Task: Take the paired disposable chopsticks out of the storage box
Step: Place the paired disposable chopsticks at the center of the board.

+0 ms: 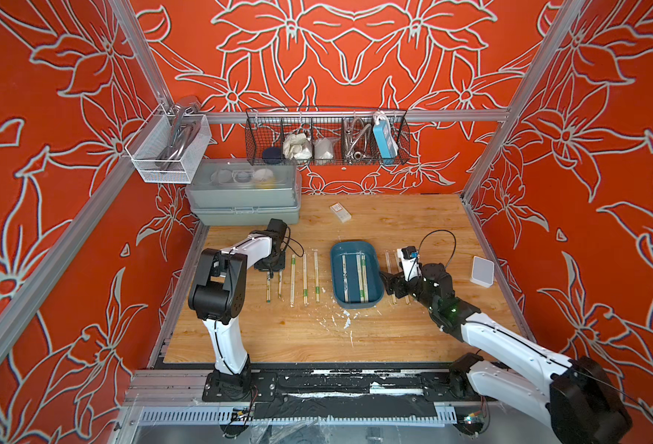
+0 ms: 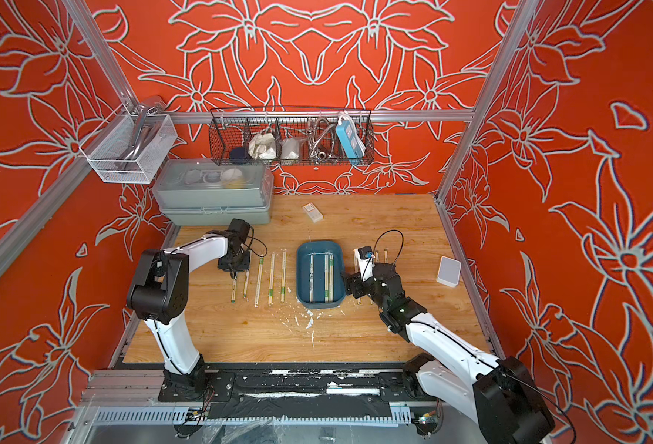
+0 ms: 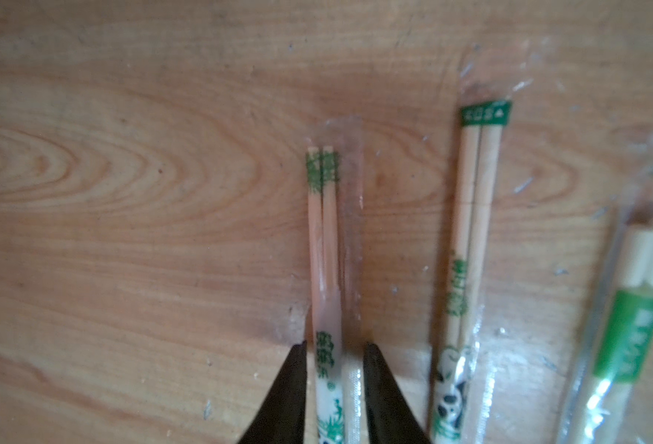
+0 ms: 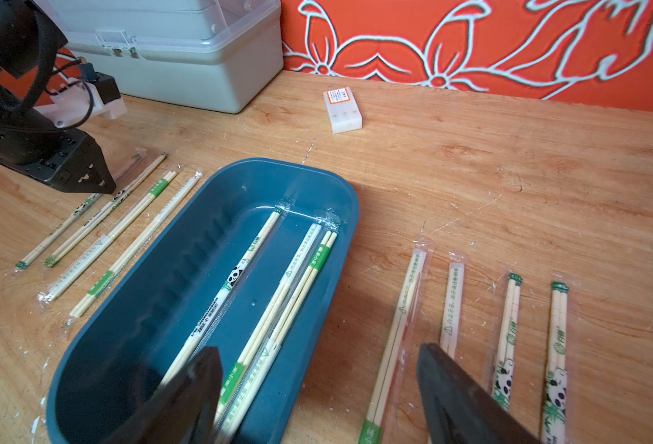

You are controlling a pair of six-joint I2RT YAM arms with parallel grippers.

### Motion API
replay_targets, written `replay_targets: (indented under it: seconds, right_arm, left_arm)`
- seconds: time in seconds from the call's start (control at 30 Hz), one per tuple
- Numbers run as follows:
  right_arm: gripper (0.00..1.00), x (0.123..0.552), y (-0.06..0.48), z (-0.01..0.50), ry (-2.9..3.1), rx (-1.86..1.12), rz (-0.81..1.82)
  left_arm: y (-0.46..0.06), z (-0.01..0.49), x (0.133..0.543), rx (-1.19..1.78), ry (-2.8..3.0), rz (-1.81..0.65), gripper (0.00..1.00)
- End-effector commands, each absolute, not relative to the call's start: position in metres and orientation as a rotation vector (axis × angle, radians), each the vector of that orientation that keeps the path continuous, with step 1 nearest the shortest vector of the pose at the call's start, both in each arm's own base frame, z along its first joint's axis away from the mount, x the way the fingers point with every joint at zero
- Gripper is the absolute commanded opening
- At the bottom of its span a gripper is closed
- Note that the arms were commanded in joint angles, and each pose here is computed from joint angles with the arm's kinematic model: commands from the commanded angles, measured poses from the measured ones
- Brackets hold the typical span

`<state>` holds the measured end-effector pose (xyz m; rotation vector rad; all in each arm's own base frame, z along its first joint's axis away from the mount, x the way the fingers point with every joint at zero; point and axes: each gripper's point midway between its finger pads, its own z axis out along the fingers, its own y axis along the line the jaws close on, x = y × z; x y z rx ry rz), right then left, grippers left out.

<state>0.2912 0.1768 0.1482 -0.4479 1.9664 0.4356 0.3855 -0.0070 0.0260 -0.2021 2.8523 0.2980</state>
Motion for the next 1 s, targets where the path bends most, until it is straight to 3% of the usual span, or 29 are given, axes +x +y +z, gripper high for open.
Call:
replay_targets:
  seconds: [0.0, 0.37, 0.53, 0.7, 0.97]
  right_arm:
    - [0.85, 0.292, 0.179, 0.156, 1.944, -0.451, 0.437]
    - [0.82, 0.296, 0.188, 0.158, 2.019, -0.418, 0.484]
    - [0.72, 0.298, 0.207, 0.163, 2.177, -0.440, 0.452]
    - [0.62, 0.302, 0.226, 0.158, 2.340, -0.480, 0.363]
    - [0.50, 0.317, 0.239, 0.147, 2.489, -0.493, 0.217]
  left_arm:
    - [-0.005, 0.043, 0.387, -0.220, 2.814, 0.283, 0.36]
    - [-0.036, 0.120, 0.382, -0.254, 2.569, 0.016, 0.52]
    - [-0.066, 0.162, 0.365, -0.224, 2.354, -0.229, 0.54]
    - [-0.115, 0.192, 0.328, 0.032, 2.118, -0.457, 0.60]
    - [-0.153, 0.185, 0.266, 0.323, 1.917, -0.650, 0.64]
